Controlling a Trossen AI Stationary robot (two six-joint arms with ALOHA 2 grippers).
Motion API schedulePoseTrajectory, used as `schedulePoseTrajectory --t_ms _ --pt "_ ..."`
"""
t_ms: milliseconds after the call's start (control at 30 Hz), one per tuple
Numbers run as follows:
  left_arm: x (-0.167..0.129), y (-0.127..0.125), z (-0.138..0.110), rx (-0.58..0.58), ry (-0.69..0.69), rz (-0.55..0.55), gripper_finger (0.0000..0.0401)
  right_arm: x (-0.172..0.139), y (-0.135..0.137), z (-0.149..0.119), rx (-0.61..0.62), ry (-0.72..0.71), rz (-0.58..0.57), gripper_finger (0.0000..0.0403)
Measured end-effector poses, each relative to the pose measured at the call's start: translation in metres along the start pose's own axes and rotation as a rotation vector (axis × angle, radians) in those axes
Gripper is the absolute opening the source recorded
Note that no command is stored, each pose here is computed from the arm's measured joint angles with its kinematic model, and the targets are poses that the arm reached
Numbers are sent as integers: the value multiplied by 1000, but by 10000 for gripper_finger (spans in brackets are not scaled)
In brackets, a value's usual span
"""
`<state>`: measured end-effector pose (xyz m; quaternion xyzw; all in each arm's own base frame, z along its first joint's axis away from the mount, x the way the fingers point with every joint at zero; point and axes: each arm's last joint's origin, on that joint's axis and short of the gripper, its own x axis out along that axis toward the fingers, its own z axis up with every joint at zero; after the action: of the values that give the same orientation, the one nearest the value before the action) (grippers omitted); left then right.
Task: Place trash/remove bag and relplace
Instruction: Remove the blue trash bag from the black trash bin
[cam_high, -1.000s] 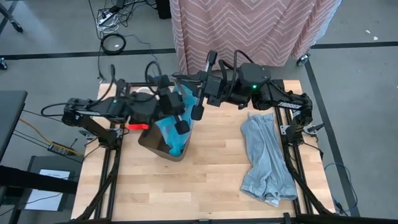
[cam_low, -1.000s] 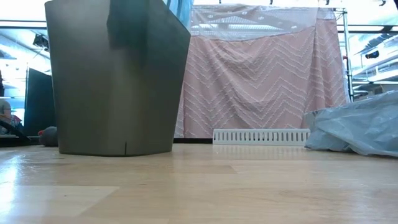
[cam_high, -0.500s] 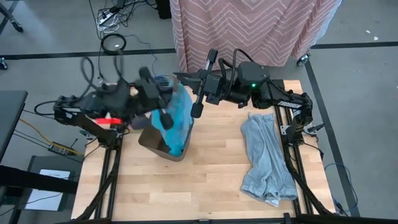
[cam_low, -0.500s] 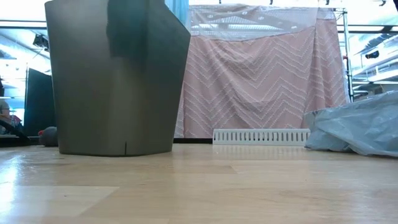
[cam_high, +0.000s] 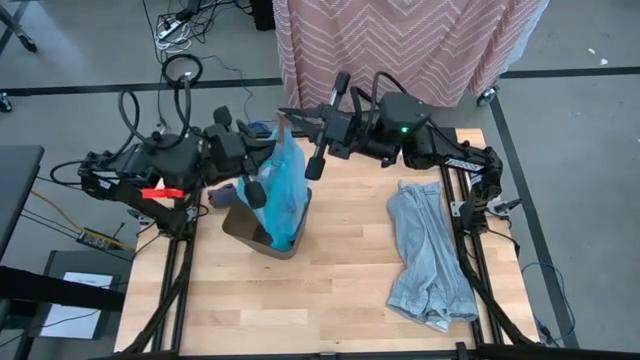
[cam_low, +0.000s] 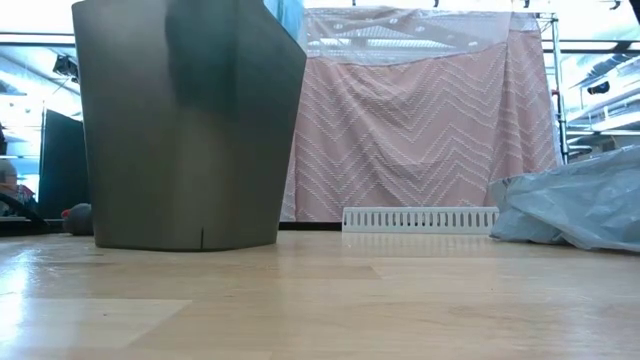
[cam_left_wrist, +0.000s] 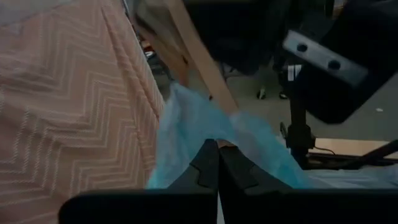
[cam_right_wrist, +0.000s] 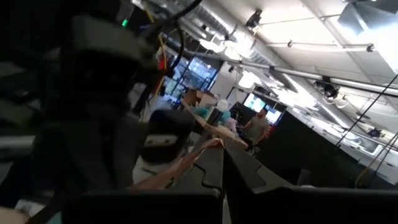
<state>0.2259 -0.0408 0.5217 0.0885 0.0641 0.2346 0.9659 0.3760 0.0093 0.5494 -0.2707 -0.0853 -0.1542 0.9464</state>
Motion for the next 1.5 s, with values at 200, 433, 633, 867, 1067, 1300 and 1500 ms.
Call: schedulePoseTrajectory --t_ms 200,433,633,867,1067,1300,1500 --pt "2 0 0 24 3 11 2 1 1 -9 -19 71 38 0" --pt "-10 10 5 -7 -29 29 2 2 -3 -11 -22 77 27 0" --pt "-19 14 9 -31 -70 -35 1 3 -7 -14 -23 68 38 0" --pt "-13 8 8 27 -71 -59 1 2 -3 -11 -1 32 92 0" --pt "-14 9 10 40 -86 -67 1 1 0 -9 14 14 123 0" --pt "-14 8 10 57 -90 -86 0 1 2 -8 42 -10 162 0" --pt "-14 8 12 56 -112 -101 0 0 5 -5 53 -53 225 0"
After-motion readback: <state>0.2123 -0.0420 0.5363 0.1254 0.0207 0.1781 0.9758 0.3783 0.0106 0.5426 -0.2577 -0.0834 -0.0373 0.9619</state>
